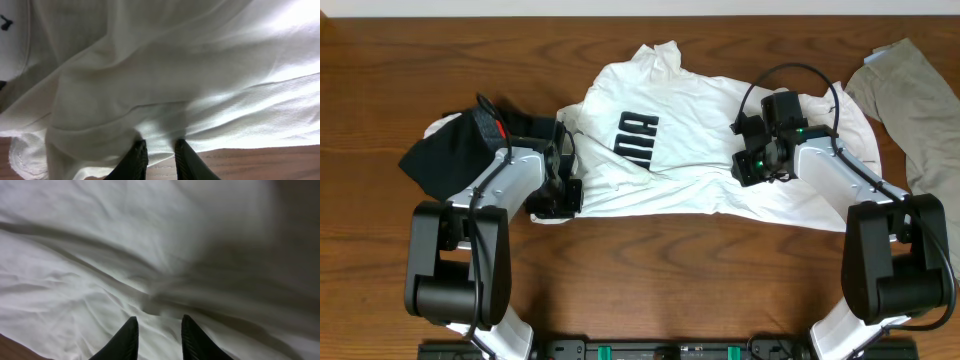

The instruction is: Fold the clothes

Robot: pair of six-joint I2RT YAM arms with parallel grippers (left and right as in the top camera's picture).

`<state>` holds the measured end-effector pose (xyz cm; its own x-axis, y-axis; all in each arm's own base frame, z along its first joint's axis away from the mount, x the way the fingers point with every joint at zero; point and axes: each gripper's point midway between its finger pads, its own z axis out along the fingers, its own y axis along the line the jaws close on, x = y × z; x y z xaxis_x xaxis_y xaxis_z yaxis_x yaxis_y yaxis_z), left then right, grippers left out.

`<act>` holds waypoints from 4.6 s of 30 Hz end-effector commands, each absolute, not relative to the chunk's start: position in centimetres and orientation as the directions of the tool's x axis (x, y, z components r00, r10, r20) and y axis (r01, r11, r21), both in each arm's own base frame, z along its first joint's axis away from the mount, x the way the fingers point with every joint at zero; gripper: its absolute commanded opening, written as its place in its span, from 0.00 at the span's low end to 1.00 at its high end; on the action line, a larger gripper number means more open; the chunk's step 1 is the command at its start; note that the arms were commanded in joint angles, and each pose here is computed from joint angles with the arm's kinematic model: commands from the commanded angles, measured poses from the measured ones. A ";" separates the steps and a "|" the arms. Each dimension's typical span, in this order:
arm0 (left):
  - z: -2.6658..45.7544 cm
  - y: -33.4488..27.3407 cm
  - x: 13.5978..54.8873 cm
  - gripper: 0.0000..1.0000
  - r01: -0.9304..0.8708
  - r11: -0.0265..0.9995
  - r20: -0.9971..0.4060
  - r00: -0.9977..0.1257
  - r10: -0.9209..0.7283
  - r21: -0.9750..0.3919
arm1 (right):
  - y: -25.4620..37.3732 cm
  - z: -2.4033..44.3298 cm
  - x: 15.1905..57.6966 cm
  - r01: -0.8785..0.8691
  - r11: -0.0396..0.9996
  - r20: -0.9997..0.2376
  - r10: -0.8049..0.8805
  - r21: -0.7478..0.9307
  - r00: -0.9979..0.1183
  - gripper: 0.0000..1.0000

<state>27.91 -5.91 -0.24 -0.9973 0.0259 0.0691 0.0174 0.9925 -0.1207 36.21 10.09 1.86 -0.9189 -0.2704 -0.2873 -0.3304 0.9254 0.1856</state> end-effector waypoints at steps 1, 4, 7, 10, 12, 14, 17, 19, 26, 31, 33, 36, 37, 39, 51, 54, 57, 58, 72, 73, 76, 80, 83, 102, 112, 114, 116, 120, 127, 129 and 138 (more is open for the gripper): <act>-0.4 -5.0 28.2 0.23 0.026 0.996 0.059 -0.998 0.031 -0.083 | 10.3 1.1 35.6 -0.323 0.928 -0.264 -0.270 0.186 -0.926 0.28; -0.4 -5.0 28.2 0.23 0.026 0.996 0.059 -0.998 0.031 -0.083 | 10.6 0.8 35.1 -0.331 0.925 -0.256 -0.279 0.188 -0.925 0.29; -0.4 -5.0 28.2 0.23 0.026 0.996 0.060 -0.998 0.031 -0.083 | 10.7 0.1 34.6 -0.340 0.925 -0.252 -0.293 0.169 -0.922 0.28; -0.4 -5.0 28.2 0.23 0.026 0.996 0.059 -0.998 0.031 -0.083 | 10.5 -0.2 34.6 -0.338 0.928 -0.257 -0.292 0.155 -0.921 0.28; -0.4 -5.0 28.2 0.23 0.026 0.996 0.059 -0.998 0.031 -0.083 | 10.5 -0.2 34.7 -0.322 0.933 -0.258 -0.275 0.160 -0.926 0.28; -0.4 -5.0 28.2 0.23 0.026 0.996 0.059 -0.998 0.031 -0.083 | 10.5 -0.2 34.7 -0.321 0.934 -0.258 -0.275 0.158 -0.926 0.28; -0.4 -5.0 28.2 0.23 0.026 0.996 0.062 -0.998 0.031 -0.083 | 10.4 -0.2 35.0 -0.322 0.935 -0.267 -0.275 0.152 -0.924 0.28; -0.4 -4.9 28.2 0.23 0.026 0.996 0.063 -0.998 0.031 -0.083 | 10.4 -0.1 35.2 -0.320 0.936 -0.276 -0.272 0.145 -0.922 0.23; -0.4 -4.9 28.0 0.23 0.025 0.996 0.070 -0.997 0.031 -0.082 | 10.2 -0.1 35.7 -0.304 0.943 -0.291 -0.257 0.132 -0.922 0.12; -0.4 -4.9 28.0 0.23 0.025 0.996 0.070 -0.997 0.031 -0.082 | 10.4 -0.5 35.1 -0.325 0.937 -0.275 -0.282 0.126 -0.919 0.25; -0.4 -4.9 28.0 0.23 0.025 0.996 0.070 -0.997 0.031 -0.082 | 10.4 -0.7 34.9 -0.325 0.937 -0.273 -0.283 0.126 -0.919 0.25; -0.4 -4.9 28.0 0.23 0.025 0.996 0.070 -0.997 0.031 -0.082 | 10.3 -1.0 34.7 -0.325 0.937 -0.274 -0.281 0.126 -0.920 0.18; -0.4 -4.9 28.0 0.23 0.025 0.996 0.070 -0.997 0.031 -0.082 | 10.3 -1.0 34.7 -0.325 0.937 -0.277 -0.281 0.126 -0.919 0.15; -0.4 -4.9 28.0 0.23 0.025 0.996 0.070 -0.997 0.031 -0.082 | 10.4 -1.0 34.9 -0.325 0.937 -0.282 -0.281 0.125 -0.917 0.09; -0.4 -4.9 28.0 0.23 0.025 0.996 0.070 -0.997 0.031 -0.082 | 10.5 -0.3 35.2 -0.309 0.942 -0.300 -0.258 0.135 -0.918 0.01; -0.4 -4.9 28.0 0.23 0.025 0.996 0.070 -0.997 0.031 -0.082 | 11.3 1.6 36.1 -0.323 0.932 -0.348 -0.252 0.165 -0.903 0.01; -0.4 -4.9 28.0 0.23 0.025 0.996 0.070 -0.997 0.031 -0.082 | 11.6 3.8 37.3 -0.318 0.930 -0.405 -0.223 0.183 -0.887 0.01; -0.4 -4.9 28.0 0.23 0.025 0.996 0.070 -0.997 0.031 -0.082 | 11.5 4.5 37.7 -0.313 0.932 -0.421 -0.214 0.182 -0.881 0.01; -0.4 -4.9 28.0 0.23 0.025 0.996 0.071 -0.997 0.031 -0.082 | 10.0 4.1 40.9 -0.270 0.948 -0.496 -0.156 0.167 -0.854 0.16; -0.4 -4.9 28.0 0.23 0.025 0.996 0.071 -0.997 0.031 -0.082 | 9.9 4.0 40.9 -0.270 0.948 -0.494 -0.156 0.167 -0.856 0.27; -0.4 -4.9 27.9 0.23 0.025 0.996 0.074 -0.997 0.031 -0.082 | 9.9 4.2 40.8 -0.269 0.948 -0.492 -0.155 0.169 -0.857 0.32; -0.4 -4.9 27.9 0.23 0.025 0.996 0.074 -0.997 0.031 -0.082 | 11.8 6.1 39.5 -0.321 0.908 -0.493 -0.157 0.268 -0.856 0.12; -0.4 -4.9 27.9 0.23 0.025 0.996 0.074 -0.997 0.031 -0.082 | 14.4 8.1 37.8 -0.389 0.847 -0.500 -0.175 0.362 -0.848 0.04; -0.4 -4.9 27.9 0.23 0.024 0.996 0.074 -0.997 0.031 -0.083 | 24.0 -0.6 33.3 -0.577 0.776 -0.386 -0.466 0.254 -0.796 0.01; -0.4 -4.9 27.9 0.23 0.025 0.996 0.074 -0.997 0.031 -0.083 | 24.7 0.8 37.5 -0.561 0.790 -0.532 -0.373 0.247 -0.760 0.02; -0.4 -4.9 27.9 0.23 0.025 0.996 0.074 -0.997 0.031 -0.083 | 24.1 0.9 38.1 -0.541 0.802 -0.537 -0.348 0.253 -0.768 0.02; -0.4 -4.9 27.9 0.23 0.025 0.996 0.074 -0.997 0.031 -0.083 | 23.4 0.9 38.5 -0.523 0.813 -0.534 -0.332 0.255 -0.778 0.01; -0.4 -4.9 27.9 0.23 0.025 0.996 0.074 -0.997 0.031 -0.083 | 21.9 1.0 39.5 -0.492 0.833 -0.541 -0.299 0.254 -0.786 0.01; -0.4 -4.9 27.9 0.23 0.025 0.996 0.075 -0.997 0.031 -0.083 | 20.4 2.2 42.0 -0.456 0.850 -0.601 -0.225 0.265 -0.767 0.02; -0.4 -4.9 27.7 0.23 0.024 0.996 0.081 -0.996 0.031 -0.082 | 20.0 2.3 42.4 -0.441 0.856 -0.604 -0.206 0.270 -0.770 0.02; -0.4 -4.9 27.6 0.23 0.024 0.996 0.085 -0.996 0.031 -0.081 | 25.5 7.3 37.9 -0.547 0.664 -0.540 -0.249 0.509 -0.804 0.01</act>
